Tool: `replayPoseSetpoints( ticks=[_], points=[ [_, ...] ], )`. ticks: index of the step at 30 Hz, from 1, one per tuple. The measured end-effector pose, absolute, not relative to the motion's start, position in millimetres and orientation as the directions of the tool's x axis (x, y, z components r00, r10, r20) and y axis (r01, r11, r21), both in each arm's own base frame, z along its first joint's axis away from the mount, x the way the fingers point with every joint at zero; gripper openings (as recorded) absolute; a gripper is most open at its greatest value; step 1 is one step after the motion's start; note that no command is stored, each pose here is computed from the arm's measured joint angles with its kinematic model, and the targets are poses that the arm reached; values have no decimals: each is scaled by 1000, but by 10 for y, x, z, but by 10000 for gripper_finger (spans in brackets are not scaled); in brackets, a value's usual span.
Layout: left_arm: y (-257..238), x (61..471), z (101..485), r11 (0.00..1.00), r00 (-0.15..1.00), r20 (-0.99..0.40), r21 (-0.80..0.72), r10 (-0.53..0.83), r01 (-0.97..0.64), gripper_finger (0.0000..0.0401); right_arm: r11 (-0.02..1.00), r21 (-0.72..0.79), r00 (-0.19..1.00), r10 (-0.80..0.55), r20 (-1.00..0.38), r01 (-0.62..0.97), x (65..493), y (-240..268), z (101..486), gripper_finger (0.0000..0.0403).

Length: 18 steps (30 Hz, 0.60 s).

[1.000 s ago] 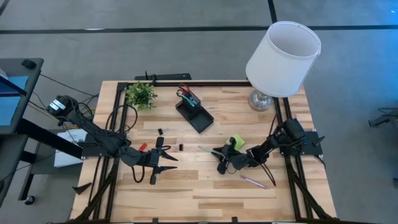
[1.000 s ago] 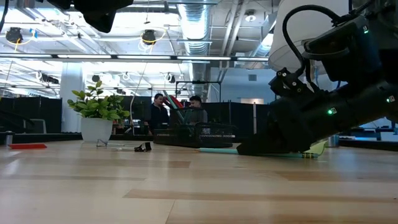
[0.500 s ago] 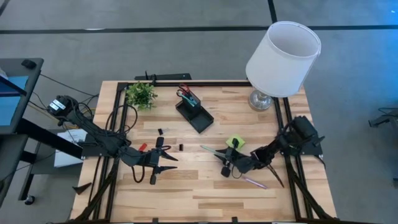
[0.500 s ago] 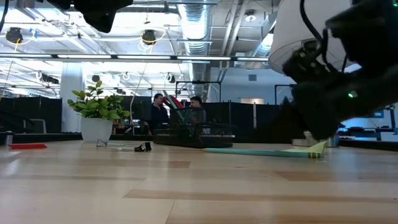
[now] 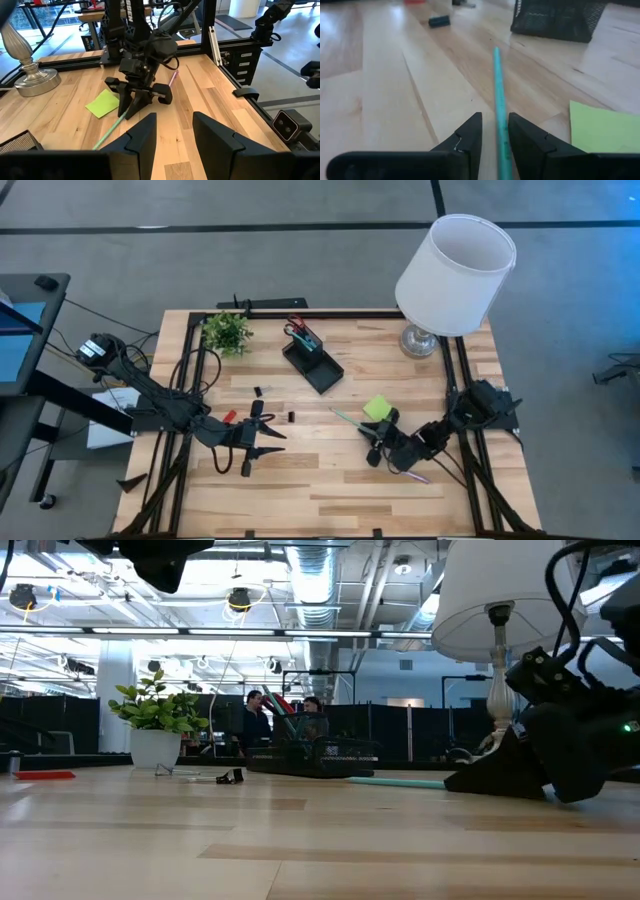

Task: Pick and place office supplies into organizer
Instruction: Put the blue pencil into the desk organizer

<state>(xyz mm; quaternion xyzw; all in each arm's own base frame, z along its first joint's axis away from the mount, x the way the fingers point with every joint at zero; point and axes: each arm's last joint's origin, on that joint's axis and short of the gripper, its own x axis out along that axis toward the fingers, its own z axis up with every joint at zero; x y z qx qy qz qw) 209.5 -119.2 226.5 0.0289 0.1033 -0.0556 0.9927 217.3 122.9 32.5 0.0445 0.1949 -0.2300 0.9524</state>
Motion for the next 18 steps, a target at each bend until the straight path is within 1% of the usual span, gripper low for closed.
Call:
replayPoseSetpoints(
  ticks=[2,5,10,12,16,18],
  points=[
    [-1192,2095,2267,992,973,-207,46,-104,116,125,881,-28,811,-446,-379,472,2158,1245,250,90],
    [-1192,2095,2267,992,973,-206,47,-104,116,125,876,-10,820,-456,-347,483,2157,1268,213,90],
    [-1192,2095,2266,992,973,-207,51,-104,117,125,910,-14,849,-393,-353,415,2200,1292,261,90],
    [-1192,2095,2267,991,973,-207,61,-104,119,125,905,-13,841,-401,-363,426,2209,1269,251,90],
    [-1192,2095,2266,991,973,-207,63,-104,119,125,881,36,828,-430,-360,473,2238,1246,238,90],
    [-1192,2095,2265,991,973,-208,63,-104,120,125,880,21,827,-437,-354,474,2257,1255,238,90]
  ],
)
